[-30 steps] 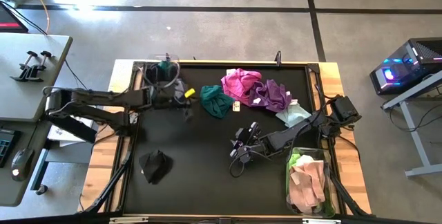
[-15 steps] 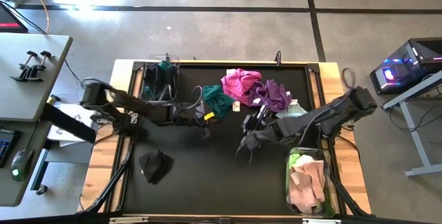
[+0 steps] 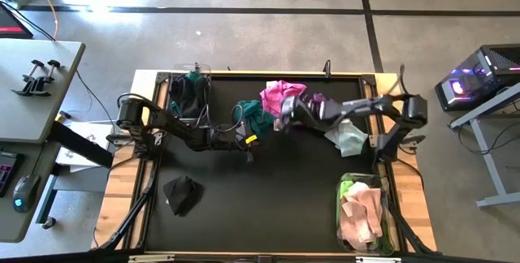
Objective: Sort towels by color in basket
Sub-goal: Put the pink towel into the bottom transparent bin
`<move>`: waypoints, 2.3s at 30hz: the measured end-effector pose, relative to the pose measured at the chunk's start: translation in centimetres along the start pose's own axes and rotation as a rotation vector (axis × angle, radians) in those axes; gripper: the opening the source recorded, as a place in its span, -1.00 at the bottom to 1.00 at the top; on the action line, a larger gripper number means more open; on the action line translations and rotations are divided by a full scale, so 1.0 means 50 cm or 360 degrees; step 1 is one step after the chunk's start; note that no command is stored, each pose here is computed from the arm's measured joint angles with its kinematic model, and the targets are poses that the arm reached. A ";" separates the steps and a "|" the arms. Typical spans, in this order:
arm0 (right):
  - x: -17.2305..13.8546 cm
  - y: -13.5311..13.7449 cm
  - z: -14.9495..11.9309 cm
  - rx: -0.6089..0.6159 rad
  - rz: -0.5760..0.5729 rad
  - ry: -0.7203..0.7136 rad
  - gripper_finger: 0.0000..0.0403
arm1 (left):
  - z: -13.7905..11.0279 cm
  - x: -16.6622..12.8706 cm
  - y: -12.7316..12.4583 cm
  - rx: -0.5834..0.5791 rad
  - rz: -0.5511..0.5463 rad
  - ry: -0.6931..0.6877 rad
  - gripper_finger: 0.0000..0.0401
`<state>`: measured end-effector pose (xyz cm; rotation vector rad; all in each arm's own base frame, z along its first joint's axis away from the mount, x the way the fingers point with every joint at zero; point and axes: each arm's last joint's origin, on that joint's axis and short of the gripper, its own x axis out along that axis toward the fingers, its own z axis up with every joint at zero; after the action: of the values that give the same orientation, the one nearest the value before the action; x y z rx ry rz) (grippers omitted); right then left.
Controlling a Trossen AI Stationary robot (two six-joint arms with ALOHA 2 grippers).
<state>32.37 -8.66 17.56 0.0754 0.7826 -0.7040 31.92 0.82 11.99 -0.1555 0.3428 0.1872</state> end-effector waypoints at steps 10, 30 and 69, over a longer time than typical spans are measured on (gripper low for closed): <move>0.127 -0.070 -0.038 0.0371 0.0104 0.0189 -0.21 | -0.005 0.000 0.001 0.0008 0.0008 0.0043 -1.00; -0.084 -0.046 0.023 0.0459 0.0008 -0.0679 -0.95 | -0.025 -0.004 -0.010 0.0029 0.0001 0.0191 -1.00; -0.863 0.060 -0.170 0.0565 0.1005 -0.1078 -0.97 | -0.022 -0.004 -0.009 0.0048 0.0104 0.0149 -1.00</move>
<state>7.54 20.20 39.79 0.3686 -0.0412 -0.2197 31.48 0.17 11.07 -0.1234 0.4441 0.2397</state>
